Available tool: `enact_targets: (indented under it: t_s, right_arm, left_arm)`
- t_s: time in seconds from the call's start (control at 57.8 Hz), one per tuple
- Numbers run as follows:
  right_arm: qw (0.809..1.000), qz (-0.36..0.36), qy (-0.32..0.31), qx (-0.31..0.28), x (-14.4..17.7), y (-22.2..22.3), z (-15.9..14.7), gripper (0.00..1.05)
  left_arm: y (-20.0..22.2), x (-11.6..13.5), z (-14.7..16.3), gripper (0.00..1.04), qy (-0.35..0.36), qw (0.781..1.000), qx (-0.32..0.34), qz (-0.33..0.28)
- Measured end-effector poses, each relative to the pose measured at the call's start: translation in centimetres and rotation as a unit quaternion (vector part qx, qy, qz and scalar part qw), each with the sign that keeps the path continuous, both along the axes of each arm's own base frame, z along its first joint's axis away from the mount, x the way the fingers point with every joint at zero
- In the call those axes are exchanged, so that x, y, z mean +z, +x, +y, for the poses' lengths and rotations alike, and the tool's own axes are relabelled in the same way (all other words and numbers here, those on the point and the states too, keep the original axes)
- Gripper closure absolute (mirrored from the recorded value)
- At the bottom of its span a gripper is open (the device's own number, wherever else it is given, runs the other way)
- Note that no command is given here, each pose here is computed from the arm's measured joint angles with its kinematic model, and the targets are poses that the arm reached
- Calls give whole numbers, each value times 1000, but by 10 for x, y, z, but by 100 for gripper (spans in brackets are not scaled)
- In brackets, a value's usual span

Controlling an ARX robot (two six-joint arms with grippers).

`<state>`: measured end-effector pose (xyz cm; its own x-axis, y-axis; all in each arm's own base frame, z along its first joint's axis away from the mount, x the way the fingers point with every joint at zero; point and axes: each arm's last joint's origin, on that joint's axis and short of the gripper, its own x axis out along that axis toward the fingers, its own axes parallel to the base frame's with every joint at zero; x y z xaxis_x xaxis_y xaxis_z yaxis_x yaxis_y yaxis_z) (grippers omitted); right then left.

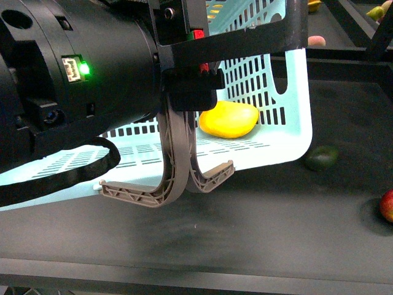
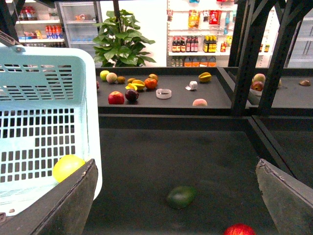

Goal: Pick mango with right arm and hold basket with left

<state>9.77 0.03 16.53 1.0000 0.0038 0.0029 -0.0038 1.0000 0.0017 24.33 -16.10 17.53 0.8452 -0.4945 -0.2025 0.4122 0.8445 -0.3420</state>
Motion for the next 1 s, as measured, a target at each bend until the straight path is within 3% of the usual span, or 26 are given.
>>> enact_targets:
  t_s: [0.086,0.19,0.329,0.64,0.813,1.003]
  right_arm:
    - [1000,0,0,0,0,0,0,8]
    - [1000,-1,0,1,0,0,0,8]
    - [1000,-1,0,0,0,0,0,8]
    - [1000,0,0,0,0,0,0,8]
    - [1000,0,0,0,0,0,0,8]
    - [1000,0,0,0,0,0,0,8]
  left_arm:
    - [0,0,0,101,1,1000,7,2]
    - [9,2,-5,101,12,984,164,73]
    - [27,-2,-3,101,-37,963,247,101]
    - [91,0,15,101,-168,927,310,124]
    - [129,-1,29,101,-265,891,338,146]
    - [163,-17,63,101,-334,835,414,141]
